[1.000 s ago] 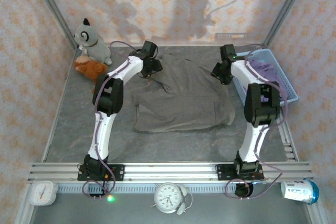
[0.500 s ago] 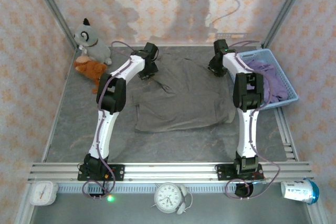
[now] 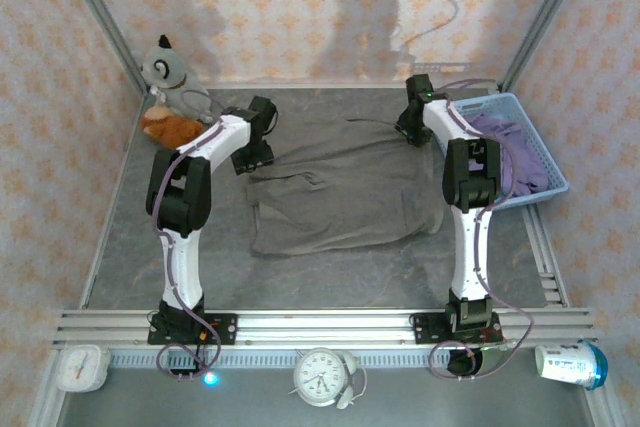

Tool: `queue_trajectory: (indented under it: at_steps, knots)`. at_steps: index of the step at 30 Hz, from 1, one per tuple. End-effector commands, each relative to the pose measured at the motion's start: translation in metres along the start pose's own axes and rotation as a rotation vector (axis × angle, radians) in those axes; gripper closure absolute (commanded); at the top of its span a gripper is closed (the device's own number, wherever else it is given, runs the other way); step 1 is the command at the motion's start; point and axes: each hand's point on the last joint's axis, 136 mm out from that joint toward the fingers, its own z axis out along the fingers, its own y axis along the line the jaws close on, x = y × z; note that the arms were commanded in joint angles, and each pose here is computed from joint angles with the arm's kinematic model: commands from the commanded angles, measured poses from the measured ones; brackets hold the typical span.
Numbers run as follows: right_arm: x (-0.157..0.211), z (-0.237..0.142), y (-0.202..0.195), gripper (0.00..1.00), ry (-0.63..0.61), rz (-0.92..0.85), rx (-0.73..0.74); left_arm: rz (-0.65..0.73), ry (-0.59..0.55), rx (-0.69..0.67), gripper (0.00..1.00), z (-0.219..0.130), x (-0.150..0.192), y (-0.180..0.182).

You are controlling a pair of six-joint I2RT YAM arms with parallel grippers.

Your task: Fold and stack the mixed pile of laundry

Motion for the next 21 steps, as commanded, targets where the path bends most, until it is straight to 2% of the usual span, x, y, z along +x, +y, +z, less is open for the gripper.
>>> queue_trajectory:
  at_steps: [1,5,9,15,18,21]
  knots:
    - [0.002,-0.041,0.028,0.47,-0.012,-0.077,-0.087,0.003,-0.052,0.089,0.43,-0.035,-0.018,-0.013]
    - [0.024,-0.082,0.029,0.42,-0.009,-0.183,-0.109,0.032,-0.050,0.218,0.44,-0.045,-0.016,-0.049]
    - [0.062,-0.106,-0.001,0.37,0.056,-0.236,-0.088,0.013,-0.016,0.263,0.44,-0.023,-0.013,-0.074]
    - [0.110,-0.124,-0.074,0.28,0.114,-0.231,0.021,-0.038,-0.017,0.223,0.43,0.018,-0.034,-0.092]
    - [0.128,-0.134,-0.106,0.26,0.134,-0.218,0.066,-0.074,-0.011,0.168,0.43,0.037,-0.048,-0.085]
    - [0.138,-0.146,-0.132,0.20,0.120,-0.190,0.091,-0.113,0.000,0.132,0.43,0.053,-0.063,-0.074]
